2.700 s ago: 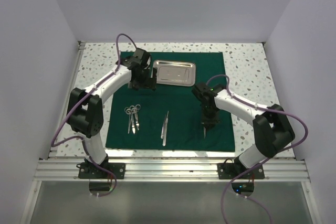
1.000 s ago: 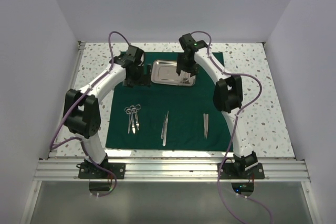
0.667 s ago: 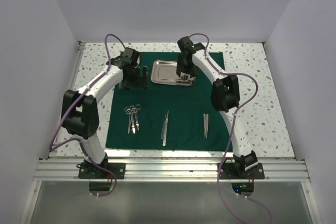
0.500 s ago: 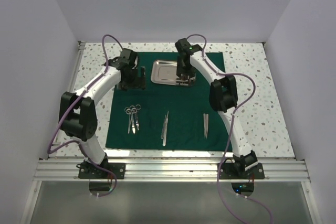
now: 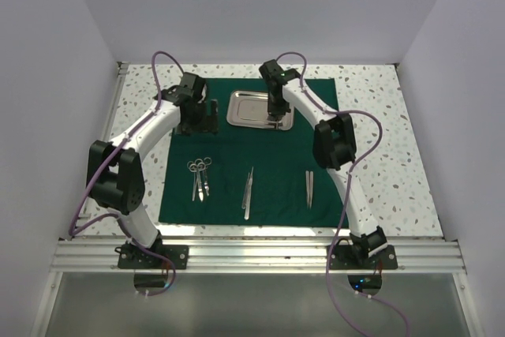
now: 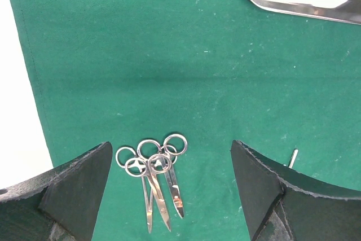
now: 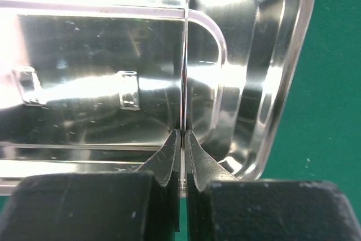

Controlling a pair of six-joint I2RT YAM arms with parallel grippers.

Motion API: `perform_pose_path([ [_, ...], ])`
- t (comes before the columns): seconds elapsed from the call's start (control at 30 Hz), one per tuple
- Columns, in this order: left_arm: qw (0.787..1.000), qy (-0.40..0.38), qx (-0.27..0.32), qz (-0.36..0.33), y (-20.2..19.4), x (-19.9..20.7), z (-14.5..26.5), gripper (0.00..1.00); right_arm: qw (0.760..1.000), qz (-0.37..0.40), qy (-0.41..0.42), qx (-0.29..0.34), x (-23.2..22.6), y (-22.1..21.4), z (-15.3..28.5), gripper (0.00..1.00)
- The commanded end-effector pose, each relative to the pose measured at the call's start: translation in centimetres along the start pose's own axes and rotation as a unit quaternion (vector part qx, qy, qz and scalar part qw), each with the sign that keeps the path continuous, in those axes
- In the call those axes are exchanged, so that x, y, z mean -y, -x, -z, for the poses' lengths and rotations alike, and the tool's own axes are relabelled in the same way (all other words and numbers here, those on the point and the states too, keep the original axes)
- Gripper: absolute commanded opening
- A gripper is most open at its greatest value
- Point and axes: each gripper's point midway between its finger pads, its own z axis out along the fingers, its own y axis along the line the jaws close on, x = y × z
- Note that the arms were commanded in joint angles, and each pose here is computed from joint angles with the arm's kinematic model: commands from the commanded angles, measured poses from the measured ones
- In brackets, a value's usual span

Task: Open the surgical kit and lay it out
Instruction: Pick up the medical item from the container, then place the medical item in the surgical kit.

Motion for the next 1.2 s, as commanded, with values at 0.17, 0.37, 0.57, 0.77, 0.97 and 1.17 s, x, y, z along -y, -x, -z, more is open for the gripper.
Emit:
perform_pose_path([
  [0.17, 1.0, -0.015, 0.016, 0.003, 0.6, 0.2, 0.3, 0.95, 0.996, 0.023, 0.0, 0.091, 3.7, 4.9, 11.8, 0.0],
  [0.37, 1.0, -0.02, 0.014, 0.006, 0.7, 0.5, -0.1, 0.97, 0.998, 0.014, 0.018, 0.058, 6.7, -2.2, 17.0, 0.0],
  [0.57, 1.0, -0.027, 0.009, 0.007, 1.0, 1.0, -0.6, 0.97, 0.999, -0.016, 0.029, -0.025, 8.1, -13.0, 16.2, 0.0],
  [0.77, 1.0, -0.028, 0.001, 0.011, 0.8, 1.1, -1.0, 0.98, 0.993, -0.041, 0.053, -0.097, 7.4, -21.9, 14.2, 0.0],
  [0.97, 0.999, -0.043, -0.011, 0.011, 0.3, 1.7, -1.2, 0.98, 0.99, -0.05, 0.033, -0.128, 8.4, -25.4, 11.5, 0.0],
  [1.17, 0.999, -0.042, -0.007, 0.011, 0.3, 1.6, -0.9, 0.98, 0.991, -0.048, 0.039, -0.122, 7.7, -24.8, 10.9, 0.26],
])
